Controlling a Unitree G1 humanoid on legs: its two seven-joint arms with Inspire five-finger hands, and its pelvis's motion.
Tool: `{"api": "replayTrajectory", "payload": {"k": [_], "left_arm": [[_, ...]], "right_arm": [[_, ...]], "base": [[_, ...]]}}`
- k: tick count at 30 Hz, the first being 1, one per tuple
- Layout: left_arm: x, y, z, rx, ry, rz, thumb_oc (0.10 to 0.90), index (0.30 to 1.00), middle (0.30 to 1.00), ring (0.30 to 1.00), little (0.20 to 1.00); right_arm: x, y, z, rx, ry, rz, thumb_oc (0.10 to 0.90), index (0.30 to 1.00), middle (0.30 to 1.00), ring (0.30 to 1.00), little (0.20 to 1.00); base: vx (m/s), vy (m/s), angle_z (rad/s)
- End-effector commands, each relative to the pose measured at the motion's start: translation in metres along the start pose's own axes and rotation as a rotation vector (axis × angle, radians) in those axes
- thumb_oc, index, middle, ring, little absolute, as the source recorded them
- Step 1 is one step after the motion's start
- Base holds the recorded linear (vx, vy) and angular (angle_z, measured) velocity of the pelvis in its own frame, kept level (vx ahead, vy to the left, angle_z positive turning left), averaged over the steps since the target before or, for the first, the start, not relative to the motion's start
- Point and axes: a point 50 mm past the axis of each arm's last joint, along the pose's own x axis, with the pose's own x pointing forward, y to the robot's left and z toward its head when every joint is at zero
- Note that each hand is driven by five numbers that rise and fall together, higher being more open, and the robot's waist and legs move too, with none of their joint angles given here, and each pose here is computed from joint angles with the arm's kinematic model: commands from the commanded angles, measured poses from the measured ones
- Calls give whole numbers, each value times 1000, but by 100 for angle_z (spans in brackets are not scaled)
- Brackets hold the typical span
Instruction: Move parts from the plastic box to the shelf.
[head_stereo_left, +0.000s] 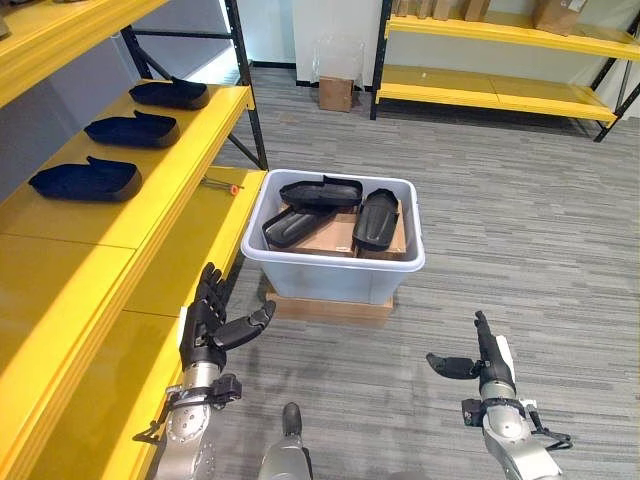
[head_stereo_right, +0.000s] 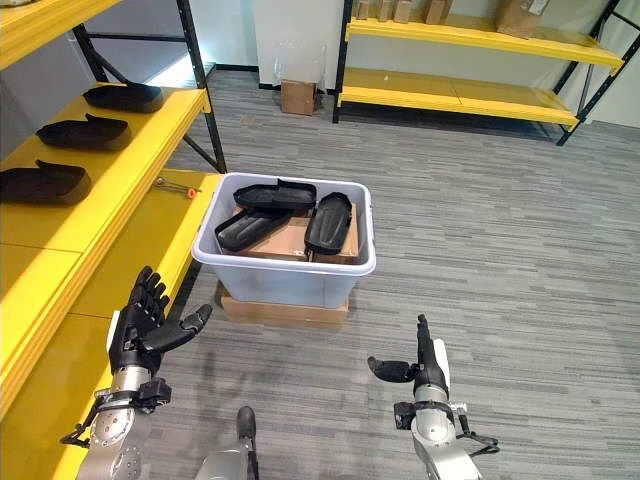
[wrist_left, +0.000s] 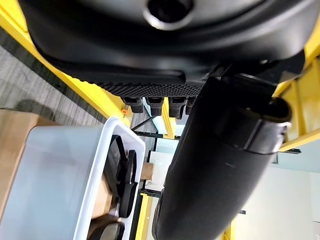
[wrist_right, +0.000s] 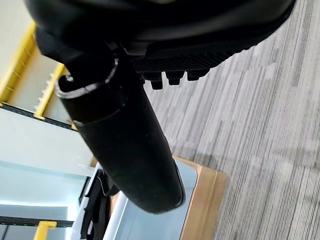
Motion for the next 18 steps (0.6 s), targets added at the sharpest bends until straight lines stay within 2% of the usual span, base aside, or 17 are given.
{"api": "replayTrajectory", "payload": {"k": [1,9,18], "left_arm": [[15,-10,54,51,-300,-95,900,1000,1000,1000,1000],[19,-21,84,168,-441,-202,900,1000,1000,1000,1000],[24,-22,72,114,-337,-174,900,1000,1000,1000,1000]], "right_arm": [[10,-5,50,37,-244,-23,900,1000,1000,1000,1000],[14,-5,76,63,-392,-113,900,1000,1000,1000,1000],[17,-4,90,59,-430,-158,900,1000,1000,1000,1000]], "base": [[147,185,16],[217,286,-11],[153,261,-22]]}}
